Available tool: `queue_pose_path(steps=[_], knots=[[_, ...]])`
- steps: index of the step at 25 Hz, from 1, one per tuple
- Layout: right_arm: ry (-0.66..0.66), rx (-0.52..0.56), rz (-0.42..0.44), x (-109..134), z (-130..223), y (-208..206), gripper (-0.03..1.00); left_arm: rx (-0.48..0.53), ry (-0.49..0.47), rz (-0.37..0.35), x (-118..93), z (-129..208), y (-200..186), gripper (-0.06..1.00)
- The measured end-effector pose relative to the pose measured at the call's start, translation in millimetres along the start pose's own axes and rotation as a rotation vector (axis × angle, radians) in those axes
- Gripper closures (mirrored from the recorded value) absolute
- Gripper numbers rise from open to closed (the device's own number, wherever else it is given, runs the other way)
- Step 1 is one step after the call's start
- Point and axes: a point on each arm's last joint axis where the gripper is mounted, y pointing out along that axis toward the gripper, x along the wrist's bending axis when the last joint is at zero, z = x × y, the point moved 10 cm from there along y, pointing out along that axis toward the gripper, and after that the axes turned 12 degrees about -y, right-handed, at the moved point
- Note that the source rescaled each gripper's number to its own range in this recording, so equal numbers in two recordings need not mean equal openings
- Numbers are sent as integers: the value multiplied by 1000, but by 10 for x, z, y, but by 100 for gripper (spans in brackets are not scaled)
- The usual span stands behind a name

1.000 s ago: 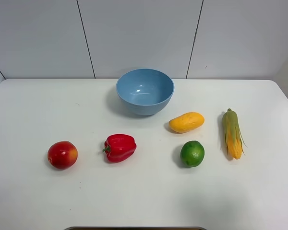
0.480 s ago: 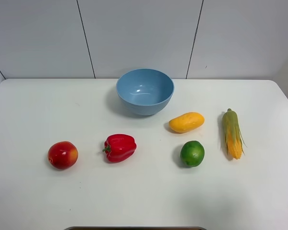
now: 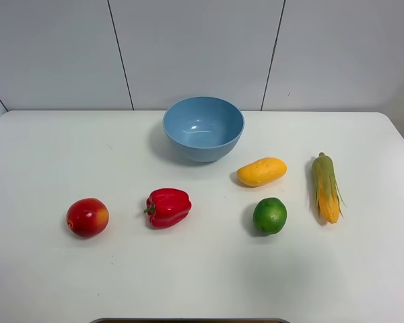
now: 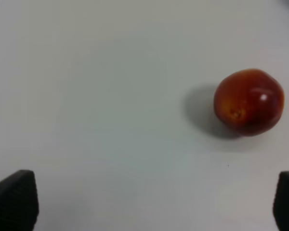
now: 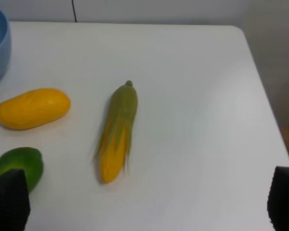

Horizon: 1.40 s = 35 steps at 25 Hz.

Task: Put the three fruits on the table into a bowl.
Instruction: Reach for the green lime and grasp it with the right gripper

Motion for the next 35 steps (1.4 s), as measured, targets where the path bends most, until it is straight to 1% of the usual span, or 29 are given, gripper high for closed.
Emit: queue_pose_path(steps=[3, 7, 13, 15, 18, 20, 23, 28, 31, 33, 35], knots=[[47, 60, -34, 36, -163, 129, -3, 0, 0, 0, 0, 0, 0, -6], [75, 151, -82, 97, -373, 371, -3, 0, 0, 0, 0, 0, 0, -6], [120, 266, -204, 298, -738, 783, -3, 0, 1, 0, 0, 0, 0, -6], [103, 316, -249, 413, -795, 927, -3, 0, 1, 0, 0, 0, 0, -6], [70, 376, -314, 663, -810, 1093, -3, 0, 1, 0, 0, 0, 0, -6], [60, 421, -334, 830, -774, 1197, -3, 0, 1, 0, 0, 0, 0, -6], [58, 480, -315, 981, -695, 1368, -3, 0, 0, 0, 0, 0, 0, -6], [91, 556, -261, 1101, -575, 1549, -3, 0, 0, 0, 0, 0, 0, -6], [94, 593, -254, 1209, -507, 1591, -3, 0, 0, 0, 0, 0, 0, -6], [94, 627, -254, 1296, -409, 1623, -3, 0, 0, 0, 0, 0, 0, -6], [101, 661, -249, 1360, -234, 1674, -3, 0, 0, 0, 0, 0, 0, -6]])
